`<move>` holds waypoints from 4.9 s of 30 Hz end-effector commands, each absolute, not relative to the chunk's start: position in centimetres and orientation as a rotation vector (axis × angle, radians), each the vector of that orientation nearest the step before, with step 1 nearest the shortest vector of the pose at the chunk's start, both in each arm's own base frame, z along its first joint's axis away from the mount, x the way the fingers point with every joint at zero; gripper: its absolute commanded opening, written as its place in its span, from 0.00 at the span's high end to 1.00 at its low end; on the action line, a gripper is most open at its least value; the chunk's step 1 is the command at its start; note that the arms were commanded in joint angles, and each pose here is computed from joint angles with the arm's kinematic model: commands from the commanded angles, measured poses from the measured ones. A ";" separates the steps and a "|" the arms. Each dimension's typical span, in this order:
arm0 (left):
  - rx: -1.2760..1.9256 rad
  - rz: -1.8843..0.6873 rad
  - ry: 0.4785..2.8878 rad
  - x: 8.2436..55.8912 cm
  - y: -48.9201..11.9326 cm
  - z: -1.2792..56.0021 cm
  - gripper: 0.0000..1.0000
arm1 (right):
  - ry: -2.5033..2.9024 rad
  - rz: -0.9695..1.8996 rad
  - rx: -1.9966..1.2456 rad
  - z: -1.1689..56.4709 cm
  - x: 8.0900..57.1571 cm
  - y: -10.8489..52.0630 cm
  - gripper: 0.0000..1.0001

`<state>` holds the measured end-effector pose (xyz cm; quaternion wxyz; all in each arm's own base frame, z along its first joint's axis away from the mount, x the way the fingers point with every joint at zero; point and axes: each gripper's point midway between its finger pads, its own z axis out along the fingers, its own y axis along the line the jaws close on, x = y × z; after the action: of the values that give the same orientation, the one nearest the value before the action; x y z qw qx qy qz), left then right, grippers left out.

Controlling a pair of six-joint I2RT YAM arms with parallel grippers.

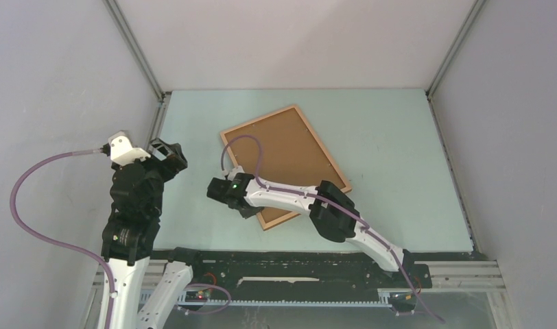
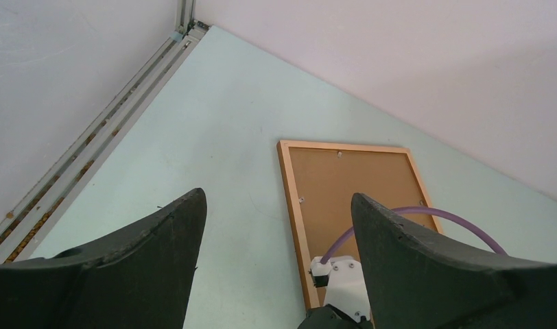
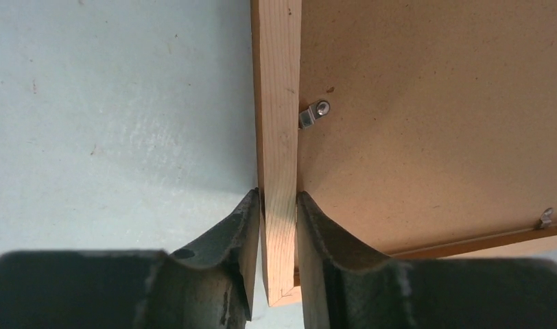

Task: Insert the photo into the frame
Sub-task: Turn over the photo frame at the center of the board.

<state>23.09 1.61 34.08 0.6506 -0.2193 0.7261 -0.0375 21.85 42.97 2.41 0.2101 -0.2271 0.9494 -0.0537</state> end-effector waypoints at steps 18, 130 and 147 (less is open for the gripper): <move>-0.570 -0.066 1.644 23.2 2.4 33.3 0.11 | 2.572 0.477 -0.548 13.8 23.2 39.8 1.00; -0.895 -1.042 1.493 20.3 -9.3 43.5 0.00 | 1.346 0.804 -0.899 29.3 17.5 31.2 1.00; -0.872 -0.901 1.473 19.5 -6.6 41.3 0.00 | 1.618 1.557 -0.697 27.2 23.2 27.2 1.00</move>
<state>18.76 -6.83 42.76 0.5572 -0.3745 0.6122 -0.4177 27.20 25.66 26.56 0.5143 -0.2557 0.6570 0.4883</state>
